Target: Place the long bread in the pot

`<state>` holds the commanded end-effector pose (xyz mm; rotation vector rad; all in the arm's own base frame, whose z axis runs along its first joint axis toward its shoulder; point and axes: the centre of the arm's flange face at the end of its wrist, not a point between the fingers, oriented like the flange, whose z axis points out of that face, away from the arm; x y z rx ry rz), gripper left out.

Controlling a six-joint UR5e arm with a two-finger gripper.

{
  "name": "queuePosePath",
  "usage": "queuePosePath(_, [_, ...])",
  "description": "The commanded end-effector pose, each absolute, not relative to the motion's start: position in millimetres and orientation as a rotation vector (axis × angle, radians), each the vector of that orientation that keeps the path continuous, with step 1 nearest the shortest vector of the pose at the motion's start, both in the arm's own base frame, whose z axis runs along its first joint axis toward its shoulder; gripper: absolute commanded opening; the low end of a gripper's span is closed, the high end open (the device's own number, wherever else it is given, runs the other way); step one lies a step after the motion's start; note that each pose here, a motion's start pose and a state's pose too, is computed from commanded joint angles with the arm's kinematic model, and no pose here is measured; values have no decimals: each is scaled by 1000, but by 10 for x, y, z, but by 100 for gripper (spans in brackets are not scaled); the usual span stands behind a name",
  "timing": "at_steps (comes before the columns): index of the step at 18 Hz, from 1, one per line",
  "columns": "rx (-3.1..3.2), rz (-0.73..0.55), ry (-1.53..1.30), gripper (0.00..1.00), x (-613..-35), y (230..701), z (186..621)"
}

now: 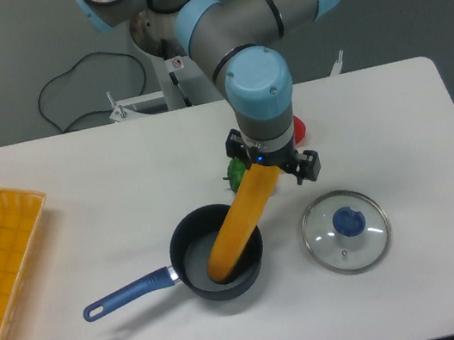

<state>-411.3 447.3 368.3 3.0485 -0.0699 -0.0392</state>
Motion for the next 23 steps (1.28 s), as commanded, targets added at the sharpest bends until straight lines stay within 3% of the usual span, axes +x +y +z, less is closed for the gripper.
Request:
queuePosePath(3, [3102,9,-107,100,-4294,4328,3692])
queuePosePath(10, [3126,-55,-235,100,-4681,4055,3782])
queuePosePath(14, [3092,-44,-477,100,-4875,3831,3747])
queuePosePath(23, [3045,-9,-713,100,-5159,3543,3614])
